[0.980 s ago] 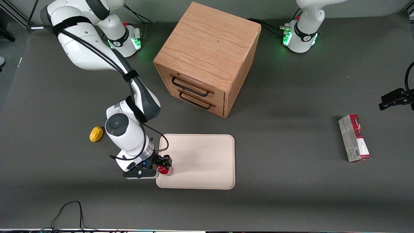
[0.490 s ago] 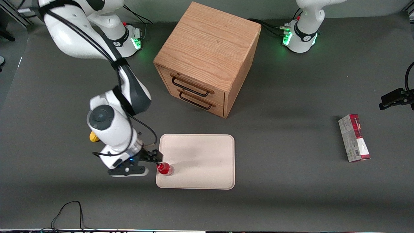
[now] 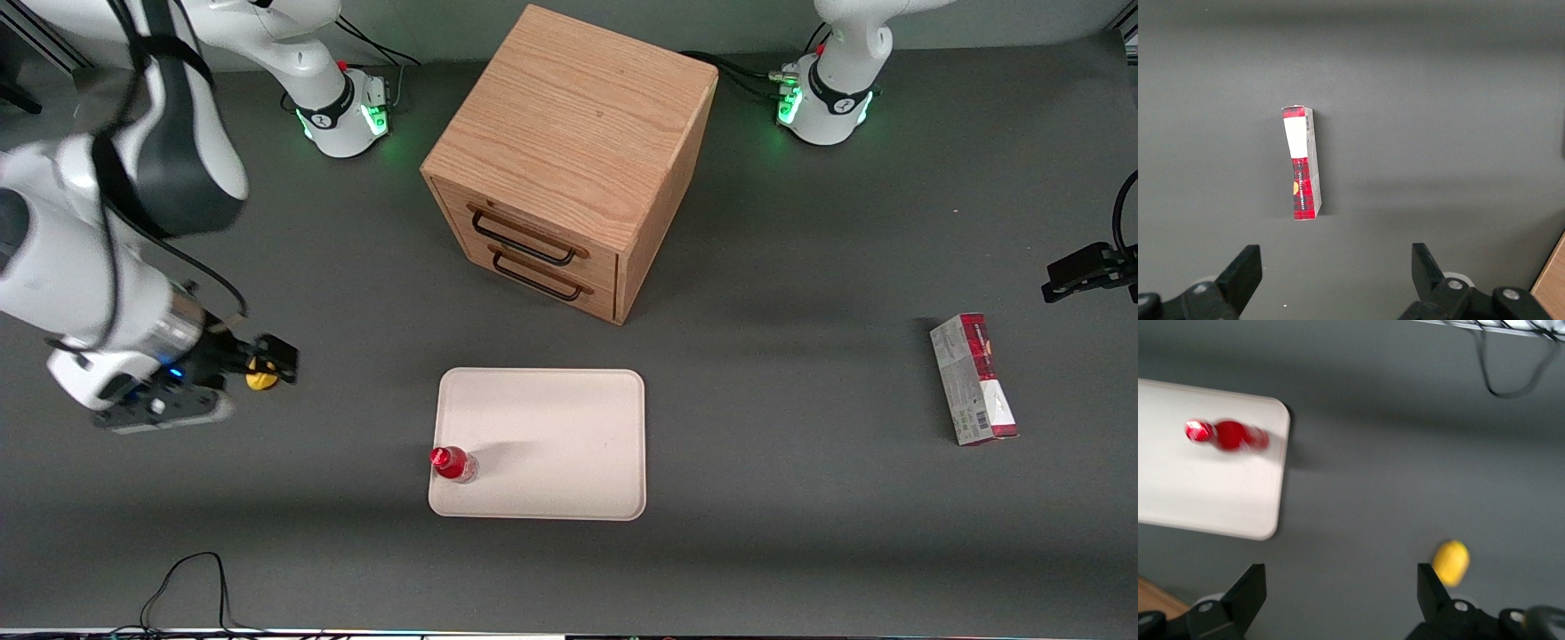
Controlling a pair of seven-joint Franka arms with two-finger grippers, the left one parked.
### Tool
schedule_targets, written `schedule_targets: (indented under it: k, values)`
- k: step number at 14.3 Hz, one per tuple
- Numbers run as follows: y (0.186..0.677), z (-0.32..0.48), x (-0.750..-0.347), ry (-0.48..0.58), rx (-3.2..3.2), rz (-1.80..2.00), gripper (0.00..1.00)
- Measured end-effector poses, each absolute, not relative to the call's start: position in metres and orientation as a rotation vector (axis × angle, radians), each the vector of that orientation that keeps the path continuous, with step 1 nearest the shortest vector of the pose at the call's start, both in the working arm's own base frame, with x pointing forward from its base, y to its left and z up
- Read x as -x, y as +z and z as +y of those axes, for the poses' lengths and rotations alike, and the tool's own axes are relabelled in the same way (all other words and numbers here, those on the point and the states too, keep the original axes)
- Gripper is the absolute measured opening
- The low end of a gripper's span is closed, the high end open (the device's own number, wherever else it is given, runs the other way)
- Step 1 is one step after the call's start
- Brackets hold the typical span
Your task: Place coke bottle on tray
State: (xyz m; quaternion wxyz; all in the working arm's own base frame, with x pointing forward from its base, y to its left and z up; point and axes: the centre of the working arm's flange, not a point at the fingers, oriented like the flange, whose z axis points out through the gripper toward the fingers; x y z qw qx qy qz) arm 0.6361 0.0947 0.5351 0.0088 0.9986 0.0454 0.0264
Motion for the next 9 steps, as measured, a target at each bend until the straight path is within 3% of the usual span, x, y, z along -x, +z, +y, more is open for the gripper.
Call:
schedule_targets:
  k: [5,9]
  values:
    - [0.607,0.04,-0.553,0.046,-3.142,0.047,1.0]
    - [0.612,0.039,-0.538,0.031,-3.148,0.052,1.0]
